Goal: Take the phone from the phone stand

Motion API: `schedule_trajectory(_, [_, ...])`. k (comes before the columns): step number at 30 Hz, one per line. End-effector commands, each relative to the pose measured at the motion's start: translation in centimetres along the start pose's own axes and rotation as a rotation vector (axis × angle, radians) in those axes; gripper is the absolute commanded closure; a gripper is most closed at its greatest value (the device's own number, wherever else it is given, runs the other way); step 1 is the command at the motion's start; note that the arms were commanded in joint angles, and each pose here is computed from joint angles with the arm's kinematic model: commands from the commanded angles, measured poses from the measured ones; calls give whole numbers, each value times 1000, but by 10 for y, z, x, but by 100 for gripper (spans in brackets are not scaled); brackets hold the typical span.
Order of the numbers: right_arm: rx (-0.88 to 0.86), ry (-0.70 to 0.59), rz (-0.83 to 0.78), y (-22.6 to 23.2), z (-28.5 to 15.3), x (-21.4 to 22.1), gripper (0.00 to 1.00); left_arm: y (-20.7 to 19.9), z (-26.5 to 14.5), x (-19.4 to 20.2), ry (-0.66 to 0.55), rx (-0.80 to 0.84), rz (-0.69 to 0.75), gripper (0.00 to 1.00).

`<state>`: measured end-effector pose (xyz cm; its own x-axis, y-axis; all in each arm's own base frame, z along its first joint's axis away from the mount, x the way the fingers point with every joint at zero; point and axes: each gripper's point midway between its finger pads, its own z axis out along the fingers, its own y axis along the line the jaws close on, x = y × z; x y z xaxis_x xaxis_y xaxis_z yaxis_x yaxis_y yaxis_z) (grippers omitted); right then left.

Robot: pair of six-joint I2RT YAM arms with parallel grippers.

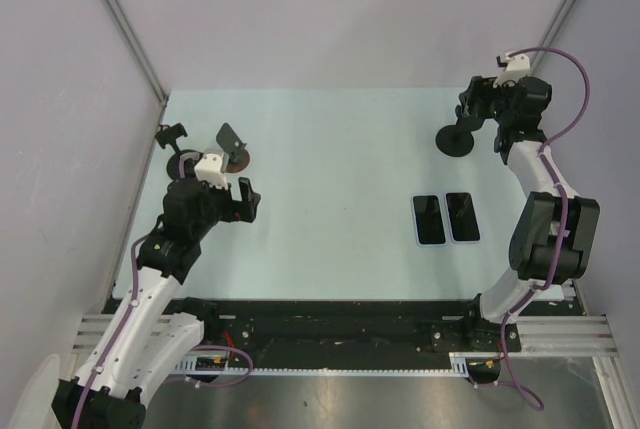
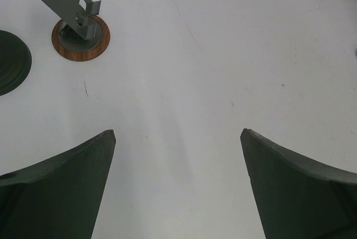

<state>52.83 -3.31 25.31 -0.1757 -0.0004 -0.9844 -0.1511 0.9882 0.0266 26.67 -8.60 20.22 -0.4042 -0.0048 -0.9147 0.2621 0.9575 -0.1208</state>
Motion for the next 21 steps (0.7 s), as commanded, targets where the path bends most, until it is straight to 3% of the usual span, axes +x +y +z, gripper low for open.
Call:
schedule_trajectory(1, [-78,-80,-55,21,-1,-35,50,-1,-2,-10,-26,15,27,0])
schedule_trajectory(2, [-79,-81,-61,24,-3,-37,57,-1,-2,-10,-26,15,27,0])
schedule_trajectory(3, [-88,-84,-69,30,-4,-40,72,-1,-2,-11,-29,18,25,0])
schedule_trajectory(6, [-122,-89,-82,51,-11,-49,91,-3,-1,-10,-26,29,25,0])
schedule_trajectory(8, [-142,-92,-89,65,-19,-56,99,-5,-1,-10,-24,36,22,0])
schedule_trajectory(11, [-193,-108,-99,97,-29,-68,100,-6,-2,-10,-26,44,16,0])
schedule_trajectory(21, [-527,-140,-128,263,-79,-83,100,-31,-8,-15,-56,186,26,0])
